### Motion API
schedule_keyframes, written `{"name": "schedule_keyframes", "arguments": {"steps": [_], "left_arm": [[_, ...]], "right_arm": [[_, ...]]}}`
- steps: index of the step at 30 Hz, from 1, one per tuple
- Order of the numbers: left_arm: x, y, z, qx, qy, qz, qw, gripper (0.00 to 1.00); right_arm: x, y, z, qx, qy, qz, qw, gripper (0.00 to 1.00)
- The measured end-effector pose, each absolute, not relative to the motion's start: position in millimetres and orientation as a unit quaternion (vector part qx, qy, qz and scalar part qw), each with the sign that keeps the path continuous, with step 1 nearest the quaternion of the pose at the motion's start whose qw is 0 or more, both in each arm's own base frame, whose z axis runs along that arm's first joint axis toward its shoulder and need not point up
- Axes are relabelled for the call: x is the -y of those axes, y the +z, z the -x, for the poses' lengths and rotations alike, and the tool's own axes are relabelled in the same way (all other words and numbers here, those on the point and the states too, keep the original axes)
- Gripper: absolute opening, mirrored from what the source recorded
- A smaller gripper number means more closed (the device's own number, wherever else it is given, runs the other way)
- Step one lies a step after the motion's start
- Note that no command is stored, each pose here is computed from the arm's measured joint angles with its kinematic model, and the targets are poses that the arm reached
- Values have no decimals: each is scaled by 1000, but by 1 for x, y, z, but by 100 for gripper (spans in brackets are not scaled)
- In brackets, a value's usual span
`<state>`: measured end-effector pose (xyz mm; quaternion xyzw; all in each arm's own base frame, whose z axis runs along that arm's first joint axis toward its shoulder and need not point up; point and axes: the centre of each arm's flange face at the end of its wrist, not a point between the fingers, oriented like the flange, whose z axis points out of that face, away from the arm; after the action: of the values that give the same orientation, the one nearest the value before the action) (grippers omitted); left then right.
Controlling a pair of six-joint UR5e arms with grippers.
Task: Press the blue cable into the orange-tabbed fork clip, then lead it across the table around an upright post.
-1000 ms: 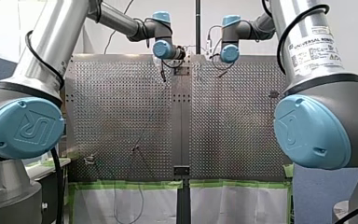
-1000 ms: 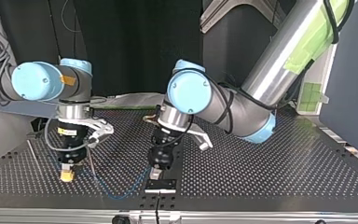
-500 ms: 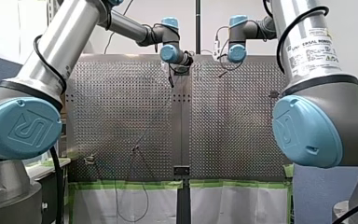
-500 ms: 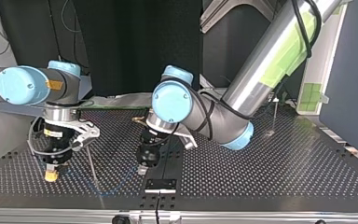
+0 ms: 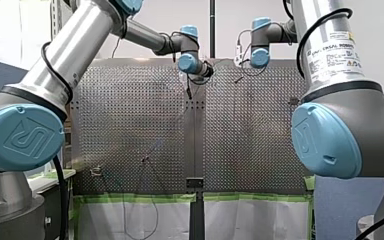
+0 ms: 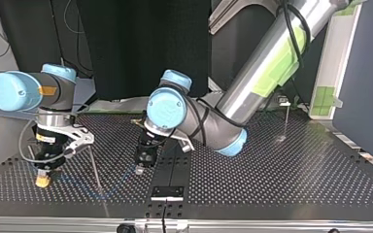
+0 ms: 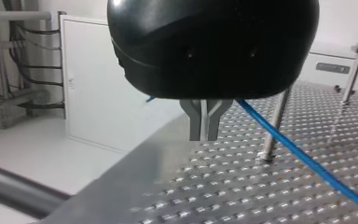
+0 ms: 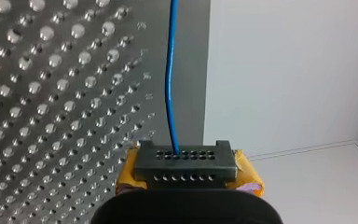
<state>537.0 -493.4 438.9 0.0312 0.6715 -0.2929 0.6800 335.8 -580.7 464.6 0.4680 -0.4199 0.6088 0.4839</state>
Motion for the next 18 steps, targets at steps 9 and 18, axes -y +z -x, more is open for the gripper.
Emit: {"name": "schedule_keyframes", "arguments": {"steps": [9, 18], "left_arm": [[517, 406, -542, -684, -293, -39, 666, 0], [528, 358, -553, -706, -283, -45, 648, 0]], "right_arm": [[587, 452, -322, 431, 596, -470, 488, 0], [593, 422, -312, 446, 578, -482, 485, 0]]}}
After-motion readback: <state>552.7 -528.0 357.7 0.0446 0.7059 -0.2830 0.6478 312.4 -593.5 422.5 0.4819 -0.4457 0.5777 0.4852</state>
